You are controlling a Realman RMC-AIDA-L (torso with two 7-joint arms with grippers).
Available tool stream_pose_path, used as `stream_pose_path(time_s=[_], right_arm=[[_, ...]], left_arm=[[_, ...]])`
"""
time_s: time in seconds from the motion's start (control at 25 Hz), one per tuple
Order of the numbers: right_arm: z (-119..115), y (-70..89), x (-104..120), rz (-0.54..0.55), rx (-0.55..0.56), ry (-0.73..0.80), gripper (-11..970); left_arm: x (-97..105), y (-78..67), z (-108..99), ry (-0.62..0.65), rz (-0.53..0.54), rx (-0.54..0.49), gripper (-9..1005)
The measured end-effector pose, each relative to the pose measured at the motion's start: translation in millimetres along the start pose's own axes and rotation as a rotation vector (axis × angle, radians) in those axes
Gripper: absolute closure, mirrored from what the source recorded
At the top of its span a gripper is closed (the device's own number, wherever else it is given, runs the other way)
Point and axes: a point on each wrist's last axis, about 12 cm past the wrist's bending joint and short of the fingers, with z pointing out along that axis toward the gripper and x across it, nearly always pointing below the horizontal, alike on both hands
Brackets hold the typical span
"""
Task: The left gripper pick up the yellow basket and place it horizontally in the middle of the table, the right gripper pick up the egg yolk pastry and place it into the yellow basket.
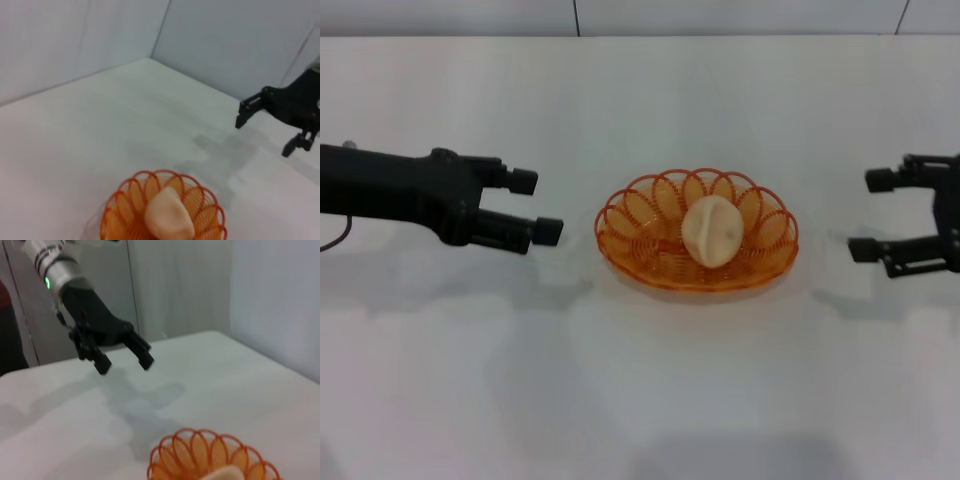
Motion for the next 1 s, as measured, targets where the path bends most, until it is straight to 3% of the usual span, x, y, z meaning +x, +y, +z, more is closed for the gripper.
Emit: stream_pose_path(time_s=[0.52, 1.0], right_arm=[[-3.3, 5.0, 3.9, -0.020, -0.059, 0.042, 97], [-1.8, 4.9, 1.8, -0.020, -0.066, 0.041, 97]], left_arm=[[2.0, -3.5, -0.2, 0.034, 0.033, 0.035, 110], [-2.3, -7.9, 11.5, 0.060, 0.068, 0.082, 110]])
